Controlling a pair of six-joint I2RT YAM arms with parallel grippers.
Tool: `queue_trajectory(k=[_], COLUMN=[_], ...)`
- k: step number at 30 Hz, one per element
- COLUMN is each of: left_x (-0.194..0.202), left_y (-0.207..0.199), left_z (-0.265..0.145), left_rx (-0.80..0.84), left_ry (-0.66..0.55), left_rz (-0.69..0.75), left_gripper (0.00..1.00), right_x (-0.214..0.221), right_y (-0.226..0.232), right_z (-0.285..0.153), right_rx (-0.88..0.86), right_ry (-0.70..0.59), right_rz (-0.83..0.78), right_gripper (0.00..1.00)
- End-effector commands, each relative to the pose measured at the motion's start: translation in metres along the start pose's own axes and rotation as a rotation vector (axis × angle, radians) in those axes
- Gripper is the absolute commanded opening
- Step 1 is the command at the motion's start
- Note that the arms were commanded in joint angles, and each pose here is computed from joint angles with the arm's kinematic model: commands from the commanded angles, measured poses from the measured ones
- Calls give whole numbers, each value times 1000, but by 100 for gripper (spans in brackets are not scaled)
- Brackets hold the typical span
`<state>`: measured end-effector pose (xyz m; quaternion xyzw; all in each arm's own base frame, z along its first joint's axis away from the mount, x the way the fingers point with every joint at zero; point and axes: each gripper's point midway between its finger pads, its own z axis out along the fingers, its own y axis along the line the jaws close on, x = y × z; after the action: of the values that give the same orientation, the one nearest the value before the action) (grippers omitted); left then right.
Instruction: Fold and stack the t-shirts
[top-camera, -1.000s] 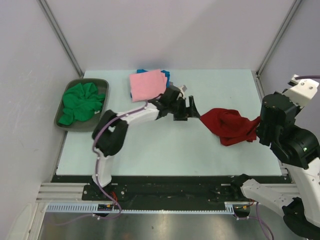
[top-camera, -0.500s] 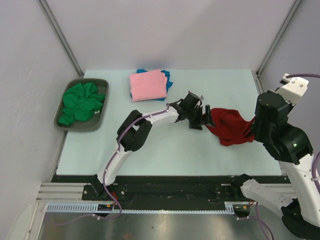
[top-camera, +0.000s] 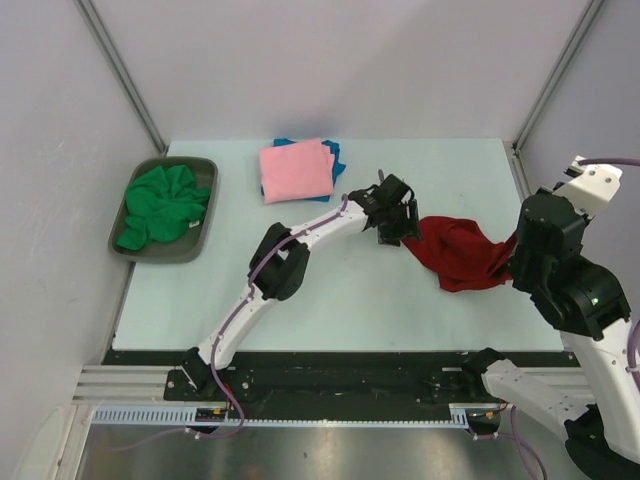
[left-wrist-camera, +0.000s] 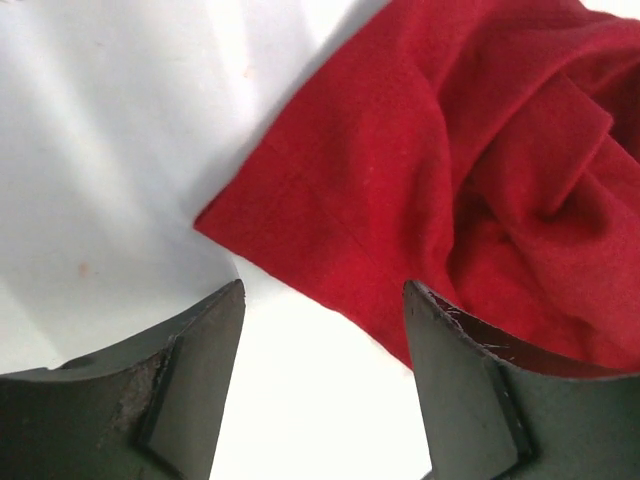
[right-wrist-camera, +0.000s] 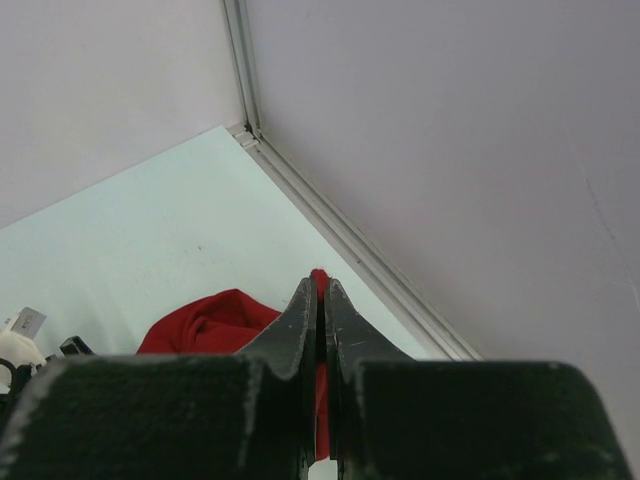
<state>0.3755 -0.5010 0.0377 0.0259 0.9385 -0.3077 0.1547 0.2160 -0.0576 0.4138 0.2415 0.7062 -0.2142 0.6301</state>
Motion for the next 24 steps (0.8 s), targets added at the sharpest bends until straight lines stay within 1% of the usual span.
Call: queue_trajectory(k=[1, 3, 11, 14, 17, 21, 24], left_x=[16, 14, -3, -16, -25, -17, -9], left_y=[81, 87, 102, 84, 76, 83, 88], left_z=[10, 9, 3, -2, -2, 10, 16], left_rx=[-287, -311, -326, -253, -209, -192, -206], left_ry=[62, 61, 70, 36, 24, 66, 83], left_rz=[9, 19, -37, -52, -75, -105, -97], left_gripper=[71, 69, 64, 66, 66, 65, 64], right_x=[-6, -5, 0, 0, 0, -1, -1], right_y=[-2, -2, 3, 5, 6, 9, 11], right_z=[-2, -2, -2, -2, -2, -1, -2], right_rx=[-13, -17, -47, -51, -58, -62, -76], right_ry=[-19, -19, -10, -10, -12, -15, -13], right_rz=[62, 62, 59, 58, 61, 63, 78], right_gripper=[0, 0, 0, 0, 0, 0, 0])
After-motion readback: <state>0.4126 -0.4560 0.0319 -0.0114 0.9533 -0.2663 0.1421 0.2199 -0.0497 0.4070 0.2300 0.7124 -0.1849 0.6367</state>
